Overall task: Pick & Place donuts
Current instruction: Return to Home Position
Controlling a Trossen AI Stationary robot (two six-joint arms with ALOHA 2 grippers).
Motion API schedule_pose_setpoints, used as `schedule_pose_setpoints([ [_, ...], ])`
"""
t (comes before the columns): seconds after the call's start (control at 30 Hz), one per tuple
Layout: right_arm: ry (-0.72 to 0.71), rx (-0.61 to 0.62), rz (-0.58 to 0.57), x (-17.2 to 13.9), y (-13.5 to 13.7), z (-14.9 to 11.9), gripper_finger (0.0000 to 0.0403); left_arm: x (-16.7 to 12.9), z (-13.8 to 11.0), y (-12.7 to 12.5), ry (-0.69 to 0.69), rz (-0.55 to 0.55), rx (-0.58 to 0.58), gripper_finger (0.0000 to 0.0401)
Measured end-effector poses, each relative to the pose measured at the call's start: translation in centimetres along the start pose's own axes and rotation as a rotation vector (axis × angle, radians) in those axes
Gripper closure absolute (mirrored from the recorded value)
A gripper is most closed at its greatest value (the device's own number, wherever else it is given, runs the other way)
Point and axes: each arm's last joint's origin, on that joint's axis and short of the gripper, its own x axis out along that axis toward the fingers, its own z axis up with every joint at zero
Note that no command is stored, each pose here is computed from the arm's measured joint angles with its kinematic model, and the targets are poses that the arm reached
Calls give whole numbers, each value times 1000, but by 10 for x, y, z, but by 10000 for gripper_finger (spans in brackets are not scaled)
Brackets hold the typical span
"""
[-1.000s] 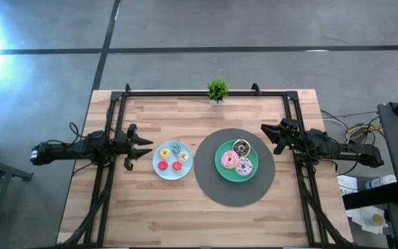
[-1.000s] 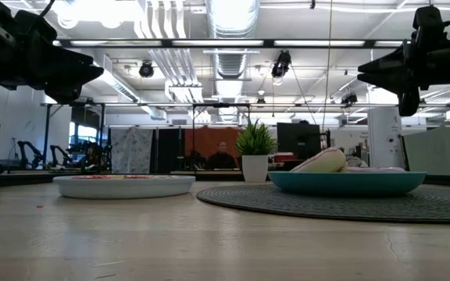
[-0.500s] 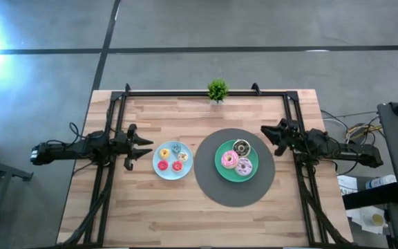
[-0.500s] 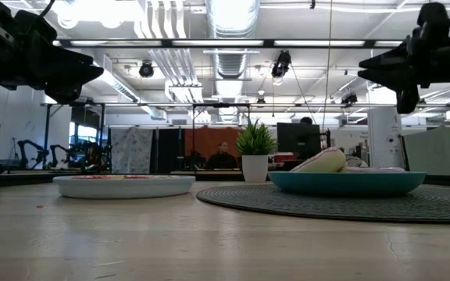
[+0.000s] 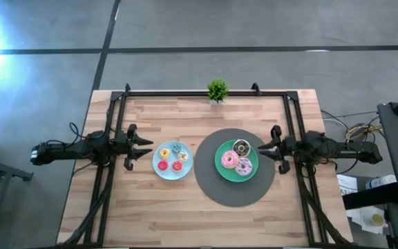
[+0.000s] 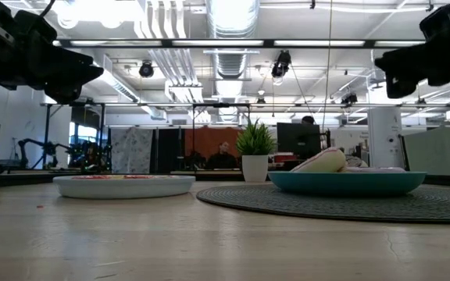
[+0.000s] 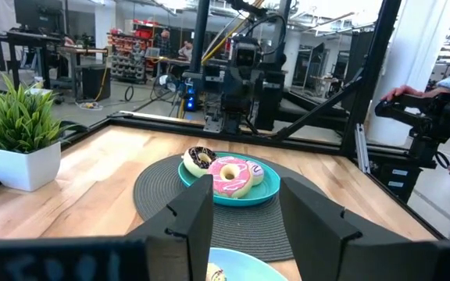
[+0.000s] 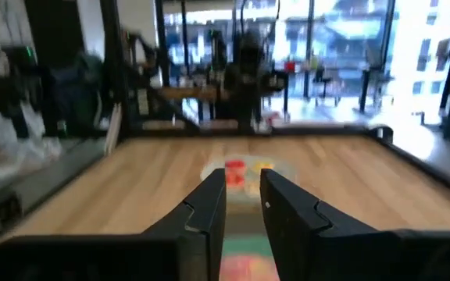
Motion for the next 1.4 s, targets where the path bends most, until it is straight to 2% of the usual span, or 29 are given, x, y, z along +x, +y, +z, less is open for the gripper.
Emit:
schedule_pose_setpoints([
  [0.33, 20, -57, -36, 0, -1, -2, 328, 0, 0, 0, 2, -1, 0, 278],
  [0.67, 36, -18, -37, 1, -1, -3, 318, 0, 0, 0, 1, -1, 0, 278],
  [1.07, 36, -17, -38, 1, -1, -3, 335, 0, 0, 0, 0, 0, 0, 278],
  [1.4, 35, -14, -39, 1, -1, -3, 321, 0, 0, 0, 0, 0, 0, 278],
])
